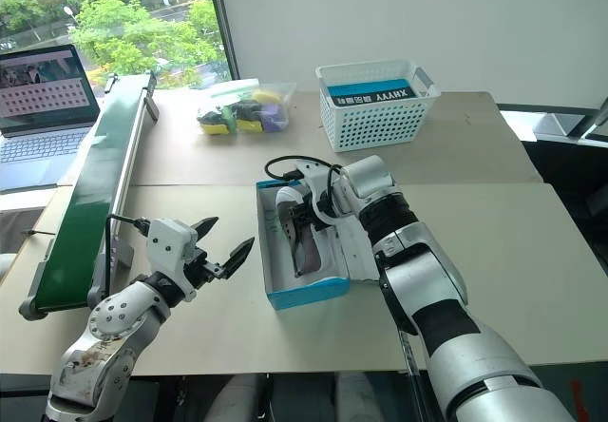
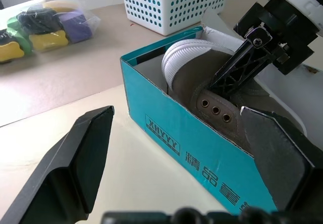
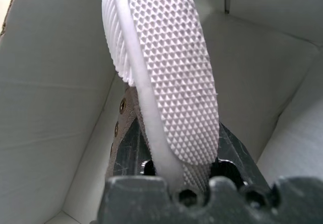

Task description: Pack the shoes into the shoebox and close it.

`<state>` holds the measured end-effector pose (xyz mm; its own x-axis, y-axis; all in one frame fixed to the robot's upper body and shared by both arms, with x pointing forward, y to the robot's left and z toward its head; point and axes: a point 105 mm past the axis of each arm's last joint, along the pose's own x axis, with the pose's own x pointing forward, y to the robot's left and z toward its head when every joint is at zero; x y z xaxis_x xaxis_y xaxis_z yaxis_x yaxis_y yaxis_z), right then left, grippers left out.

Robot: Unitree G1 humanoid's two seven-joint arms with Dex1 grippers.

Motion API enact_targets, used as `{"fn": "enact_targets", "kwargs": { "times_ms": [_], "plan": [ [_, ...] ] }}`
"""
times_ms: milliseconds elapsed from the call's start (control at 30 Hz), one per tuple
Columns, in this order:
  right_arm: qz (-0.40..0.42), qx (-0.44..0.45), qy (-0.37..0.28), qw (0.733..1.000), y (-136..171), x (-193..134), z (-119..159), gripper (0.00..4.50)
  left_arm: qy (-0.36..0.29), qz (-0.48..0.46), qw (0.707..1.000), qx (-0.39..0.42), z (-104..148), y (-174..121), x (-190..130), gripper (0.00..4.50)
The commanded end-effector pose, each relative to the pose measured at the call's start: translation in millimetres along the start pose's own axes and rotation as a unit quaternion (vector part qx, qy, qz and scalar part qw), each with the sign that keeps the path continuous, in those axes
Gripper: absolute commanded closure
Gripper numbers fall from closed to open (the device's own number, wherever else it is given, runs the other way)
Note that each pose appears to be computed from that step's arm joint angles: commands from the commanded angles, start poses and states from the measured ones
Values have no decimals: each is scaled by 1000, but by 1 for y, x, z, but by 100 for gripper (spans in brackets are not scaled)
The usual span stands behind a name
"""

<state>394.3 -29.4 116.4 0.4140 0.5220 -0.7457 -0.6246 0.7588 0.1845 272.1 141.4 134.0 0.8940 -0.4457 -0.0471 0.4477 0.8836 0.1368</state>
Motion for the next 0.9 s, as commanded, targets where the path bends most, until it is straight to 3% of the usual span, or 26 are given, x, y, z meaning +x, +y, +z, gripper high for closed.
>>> {"fn": "enact_targets", "kwargs": {
  "times_ms": [33,167,400,500,600,700,767,833,900],
  "plan": [
    [7,-2,-25,1000,4,-3,14,188,-30,5,999,15,15,-3,-4,12],
    [2,-5,-45,999,5,-7,23,59,-28,13,999,14,14,0,-6,12],
    [-1,-58,-195,979,22,-46,83,59,-29,61,998,13,14,20,-11,12],
    [6,-116,-290,950,40,-78,111,59,-41,123,991,11,16,44,-18,12],
    [78,-144,-377,912,66,-107,123,59,-46,215,975,6,14,79,-34,12],
    [169,-180,-426,870,87,-130,110,59,-41,297,954,7,11,109,-52,12],
    [236,-232,-418,846,100,-134,75,59,-30,354,935,-11,5,132,-71,12],
    [216,-267,-383,858,93,-110,44,59,7,373,927,-22,-11,143,-83,12],
    [195,-278,-367,866,88,-93,30,59,25,378,925,-19,-18,147,-88,12]
  ]
}}
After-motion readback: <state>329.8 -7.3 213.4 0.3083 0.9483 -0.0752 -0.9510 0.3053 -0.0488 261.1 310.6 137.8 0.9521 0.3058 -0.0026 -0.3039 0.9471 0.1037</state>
